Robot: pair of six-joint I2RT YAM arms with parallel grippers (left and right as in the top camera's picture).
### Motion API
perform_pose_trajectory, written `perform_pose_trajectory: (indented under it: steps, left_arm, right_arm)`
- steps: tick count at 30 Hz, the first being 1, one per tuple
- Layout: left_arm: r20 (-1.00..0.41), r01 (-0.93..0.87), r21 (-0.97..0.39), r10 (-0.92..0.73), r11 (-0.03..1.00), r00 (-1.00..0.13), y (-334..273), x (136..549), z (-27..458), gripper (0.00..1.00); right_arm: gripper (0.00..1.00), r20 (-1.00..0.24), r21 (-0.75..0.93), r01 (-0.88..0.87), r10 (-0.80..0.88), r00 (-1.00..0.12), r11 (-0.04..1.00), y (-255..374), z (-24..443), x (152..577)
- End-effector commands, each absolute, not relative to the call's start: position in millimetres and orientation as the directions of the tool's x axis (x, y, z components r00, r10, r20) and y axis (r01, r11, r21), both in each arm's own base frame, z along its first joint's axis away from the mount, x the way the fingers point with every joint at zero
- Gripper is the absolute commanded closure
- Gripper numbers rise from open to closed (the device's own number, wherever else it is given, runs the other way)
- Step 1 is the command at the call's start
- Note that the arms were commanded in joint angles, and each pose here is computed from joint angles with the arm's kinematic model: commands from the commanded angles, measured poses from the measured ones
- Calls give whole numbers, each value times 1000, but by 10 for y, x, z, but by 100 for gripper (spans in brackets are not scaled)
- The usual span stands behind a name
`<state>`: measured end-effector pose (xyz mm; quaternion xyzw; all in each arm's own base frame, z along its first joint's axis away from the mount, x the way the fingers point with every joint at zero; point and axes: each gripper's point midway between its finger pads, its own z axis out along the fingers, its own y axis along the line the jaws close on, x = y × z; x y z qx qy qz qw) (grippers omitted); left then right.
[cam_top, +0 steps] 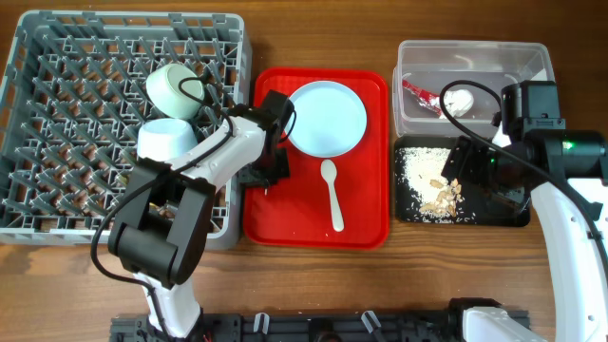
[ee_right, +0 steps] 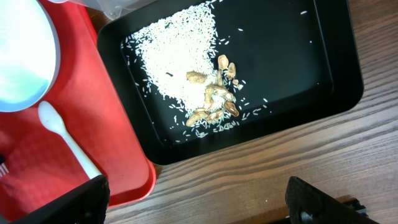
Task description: Sort waste into correct bins and load items into the dishwasher rack
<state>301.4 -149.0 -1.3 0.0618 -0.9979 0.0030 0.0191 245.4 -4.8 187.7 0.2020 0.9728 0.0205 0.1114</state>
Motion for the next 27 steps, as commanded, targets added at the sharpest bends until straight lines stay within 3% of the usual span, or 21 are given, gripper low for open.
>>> perform_pose_trajectory:
  steps: [1,8,15,20,27]
  left_arm:
    - [79,-120,38,-123,992,-989,-1409,2892,-128,96]
    - [-40,-119,-37,-120,992,-992,-1508,3098,521,96]
    - [-268,58,-105,28,993,-963,-1438,3170,1399,96]
    - [-296,-62,47,-45,997,-954,-808,3227,1487,96]
    - [-303,-144,38,-126,989,-945,-570,3397,1401,96]
  right_arm:
    - [9,-236,92,373,384,-893,923,-53,1959,2475]
    - [9,-237,91,369,380,-894,925,-53,1959,2477]
    - [9,-238,92,369,380,-894,925,-53,1960,2480]
    - [9,-237,91,369,380,-894,925,-53,1959,2477]
    - [9,-237,92,369,380,-894,925,-53,1959,2477]
